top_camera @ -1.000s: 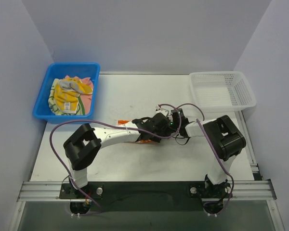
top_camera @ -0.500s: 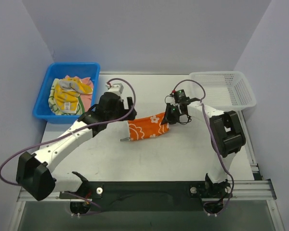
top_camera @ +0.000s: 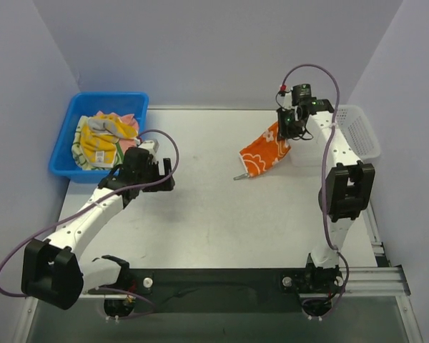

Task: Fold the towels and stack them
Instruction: Neatly place the folded towel into the bin

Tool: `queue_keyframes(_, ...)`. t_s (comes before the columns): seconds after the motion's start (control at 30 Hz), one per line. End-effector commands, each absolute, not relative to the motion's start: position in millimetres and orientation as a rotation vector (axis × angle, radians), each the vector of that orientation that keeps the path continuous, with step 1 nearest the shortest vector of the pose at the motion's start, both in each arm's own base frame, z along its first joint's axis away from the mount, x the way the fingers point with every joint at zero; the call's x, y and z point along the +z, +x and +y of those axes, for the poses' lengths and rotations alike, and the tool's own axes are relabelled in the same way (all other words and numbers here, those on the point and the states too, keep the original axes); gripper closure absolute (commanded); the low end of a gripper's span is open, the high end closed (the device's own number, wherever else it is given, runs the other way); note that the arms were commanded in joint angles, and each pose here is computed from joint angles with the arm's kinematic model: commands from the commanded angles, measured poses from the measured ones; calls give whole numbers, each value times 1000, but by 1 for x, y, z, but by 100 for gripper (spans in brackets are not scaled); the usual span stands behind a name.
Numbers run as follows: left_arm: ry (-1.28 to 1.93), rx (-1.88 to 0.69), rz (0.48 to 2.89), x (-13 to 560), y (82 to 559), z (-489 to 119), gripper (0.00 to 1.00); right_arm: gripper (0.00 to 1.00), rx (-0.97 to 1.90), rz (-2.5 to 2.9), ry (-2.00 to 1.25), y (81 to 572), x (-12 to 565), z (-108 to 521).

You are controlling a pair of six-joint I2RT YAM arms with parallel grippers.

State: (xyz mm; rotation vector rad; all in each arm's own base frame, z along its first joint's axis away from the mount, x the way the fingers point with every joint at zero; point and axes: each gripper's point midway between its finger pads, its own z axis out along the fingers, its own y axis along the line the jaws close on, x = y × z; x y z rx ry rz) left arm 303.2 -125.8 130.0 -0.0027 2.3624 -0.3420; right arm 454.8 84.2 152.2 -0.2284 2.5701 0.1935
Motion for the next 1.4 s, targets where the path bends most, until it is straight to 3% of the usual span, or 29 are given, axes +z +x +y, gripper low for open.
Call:
queue_keyframes(0.0, 45, -342, 2347, 133, 307, -128, 3, 100, 47, 2613, -244, 457, 161, 38)
queue_keyframes(0.3, 71, -281, 2415, 111, 312, -133, 3, 100, -284, 2525, -302, 499, 184, -33)
queue_keyframes(0.6, 172, -218, 2467, 96, 302, -150, 3, 100, -407, 2548, -218, 512, 163, -98)
queue_keyframes(1.37, 176, -223, 2541, 73, 303, -155, 3, 100, -635, 2527, -167, 536, 133, -155)
